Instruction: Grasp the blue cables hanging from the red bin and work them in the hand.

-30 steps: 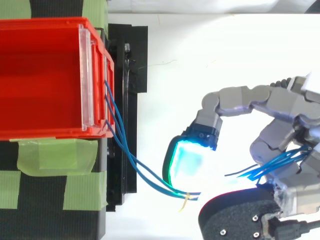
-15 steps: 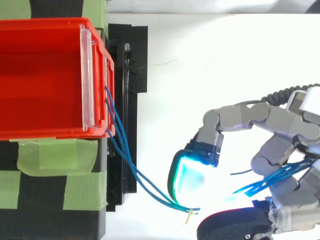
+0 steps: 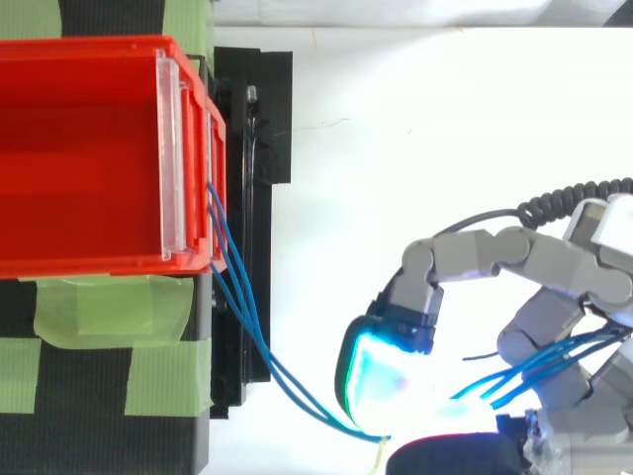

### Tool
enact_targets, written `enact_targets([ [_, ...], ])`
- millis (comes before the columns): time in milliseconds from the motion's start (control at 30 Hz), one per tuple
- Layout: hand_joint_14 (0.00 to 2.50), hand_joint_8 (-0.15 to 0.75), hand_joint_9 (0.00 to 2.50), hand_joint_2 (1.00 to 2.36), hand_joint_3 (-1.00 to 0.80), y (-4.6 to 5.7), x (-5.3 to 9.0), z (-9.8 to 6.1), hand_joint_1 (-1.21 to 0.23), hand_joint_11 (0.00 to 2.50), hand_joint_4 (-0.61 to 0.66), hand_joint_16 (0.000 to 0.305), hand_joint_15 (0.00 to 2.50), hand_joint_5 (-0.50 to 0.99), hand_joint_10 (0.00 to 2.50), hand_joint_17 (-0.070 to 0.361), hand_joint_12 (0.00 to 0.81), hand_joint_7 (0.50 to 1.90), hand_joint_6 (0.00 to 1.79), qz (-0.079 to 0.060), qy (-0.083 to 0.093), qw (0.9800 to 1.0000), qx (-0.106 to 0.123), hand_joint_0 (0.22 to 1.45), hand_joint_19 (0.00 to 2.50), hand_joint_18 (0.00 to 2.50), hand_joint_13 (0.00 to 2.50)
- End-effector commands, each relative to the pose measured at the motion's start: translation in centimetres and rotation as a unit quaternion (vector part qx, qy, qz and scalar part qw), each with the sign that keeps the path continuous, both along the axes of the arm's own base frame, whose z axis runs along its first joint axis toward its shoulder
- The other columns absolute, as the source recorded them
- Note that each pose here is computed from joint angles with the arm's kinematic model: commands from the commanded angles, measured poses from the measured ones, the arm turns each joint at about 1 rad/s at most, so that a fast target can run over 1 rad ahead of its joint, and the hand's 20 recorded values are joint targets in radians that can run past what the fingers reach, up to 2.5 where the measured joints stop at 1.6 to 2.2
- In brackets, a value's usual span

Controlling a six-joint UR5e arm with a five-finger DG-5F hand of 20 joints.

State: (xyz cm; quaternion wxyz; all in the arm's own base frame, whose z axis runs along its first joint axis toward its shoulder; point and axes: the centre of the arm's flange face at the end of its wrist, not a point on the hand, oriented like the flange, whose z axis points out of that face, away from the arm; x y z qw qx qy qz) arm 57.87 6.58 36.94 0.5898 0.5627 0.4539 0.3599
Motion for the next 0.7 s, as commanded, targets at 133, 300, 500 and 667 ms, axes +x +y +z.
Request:
enact_targets([
  [133, 2.50, 0.455, 1.81, 1.00, 0.12, 0.74, -0.12, -0.02, -0.61, 2.50, 0.36, 0.203, 1.40, 0.20, 2.50, 0.153, 0.533, 1.17, 0.80, 0.006, 0.004, 0.9999, -0.009, 1.00, 0.76, 2.50, 1.89],
  [300, 2.50, 0.455, 1.81, 1.00, 0.15, 0.89, -0.32, -0.02, -0.60, 2.50, 0.36, 0.203, 1.40, 0.21, 2.50, 0.153, 0.533, 1.20, 0.78, 0.007, 0.009, 0.9999, -0.012, 1.00, 0.76, 2.50, 1.89],
  [500, 2.50, 0.455, 1.81, 1.00, 0.16, 0.56, -0.81, -0.29, -0.59, 2.50, 0.37, 0.203, 1.40, 0.20, 2.50, 0.153, 0.533, 1.22, 0.79, 0.003, 0.031, 0.9992, -0.024, 1.01, 0.76, 2.50, 1.89],
  [667, 2.50, 0.455, 1.81, 1.00, 0.17, 0.64, -0.86, -0.31, -0.59, 2.50, 0.37, 0.203, 1.40, 0.20, 2.50, 0.153, 0.533, 1.20, 0.79, 0.004, 0.033, 0.9991, -0.025, 1.00, 0.76, 2.50, 1.89],
])
